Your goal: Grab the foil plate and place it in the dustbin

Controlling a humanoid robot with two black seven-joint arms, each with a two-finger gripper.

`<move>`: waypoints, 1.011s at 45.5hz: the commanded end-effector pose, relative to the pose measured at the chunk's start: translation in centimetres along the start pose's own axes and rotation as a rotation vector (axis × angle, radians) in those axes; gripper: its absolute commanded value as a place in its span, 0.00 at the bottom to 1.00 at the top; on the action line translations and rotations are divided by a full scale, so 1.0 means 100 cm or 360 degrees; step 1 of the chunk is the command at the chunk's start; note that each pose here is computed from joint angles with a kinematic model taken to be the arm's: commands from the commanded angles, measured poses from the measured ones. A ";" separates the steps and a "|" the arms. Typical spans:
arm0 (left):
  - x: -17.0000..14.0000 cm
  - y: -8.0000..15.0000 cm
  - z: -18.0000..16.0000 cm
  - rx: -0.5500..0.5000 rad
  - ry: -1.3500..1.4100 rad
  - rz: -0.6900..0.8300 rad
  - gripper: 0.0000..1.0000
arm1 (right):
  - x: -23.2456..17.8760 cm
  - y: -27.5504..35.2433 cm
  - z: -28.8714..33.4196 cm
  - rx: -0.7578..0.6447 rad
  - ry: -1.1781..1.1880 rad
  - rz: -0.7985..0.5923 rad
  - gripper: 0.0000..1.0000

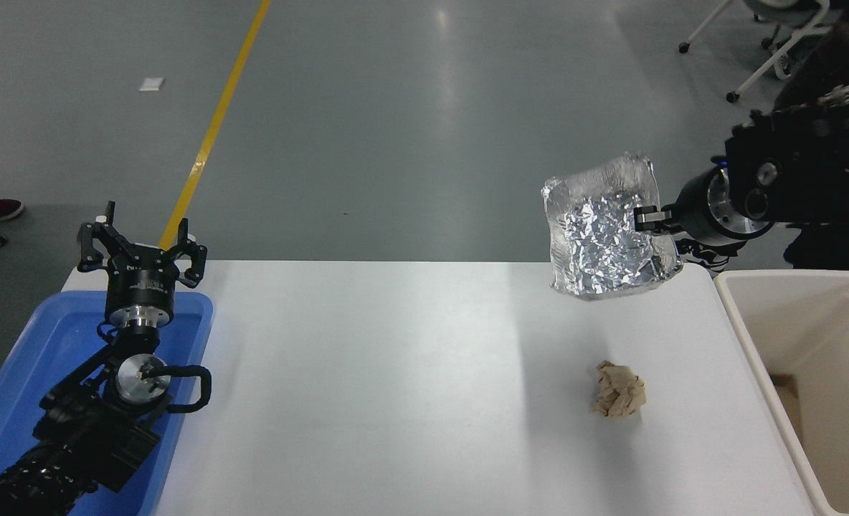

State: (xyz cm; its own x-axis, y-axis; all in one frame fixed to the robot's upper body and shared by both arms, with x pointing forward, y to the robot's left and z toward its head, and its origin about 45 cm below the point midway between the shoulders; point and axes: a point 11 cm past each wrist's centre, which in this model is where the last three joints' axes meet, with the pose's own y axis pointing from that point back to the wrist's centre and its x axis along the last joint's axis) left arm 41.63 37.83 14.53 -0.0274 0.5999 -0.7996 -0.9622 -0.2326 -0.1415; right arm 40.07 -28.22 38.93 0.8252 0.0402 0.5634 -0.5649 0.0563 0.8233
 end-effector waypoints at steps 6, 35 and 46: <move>0.000 0.000 0.000 -0.0004 0.0006 0.0003 0.99 | 0.016 0.050 0.002 -0.0006 0.0006 -0.0007 0.00; 0.000 0.000 0.000 -0.0007 0.0007 0.0004 0.99 | -0.080 0.029 0.316 -0.0780 -0.0414 -0.0038 0.00; 0.000 0.000 0.000 -0.0007 0.0007 0.0004 0.99 | -0.154 -0.025 0.373 -0.0948 -0.0579 0.0025 0.00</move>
State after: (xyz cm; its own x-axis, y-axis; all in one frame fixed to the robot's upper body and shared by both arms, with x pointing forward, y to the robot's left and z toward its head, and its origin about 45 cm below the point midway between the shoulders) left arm 41.61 37.82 14.52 -0.0283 0.5960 -0.8024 -0.9610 -0.2371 -0.1422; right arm 34.10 -58.20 37.12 0.7565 -0.2221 0.6151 -0.4667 0.4755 0.7457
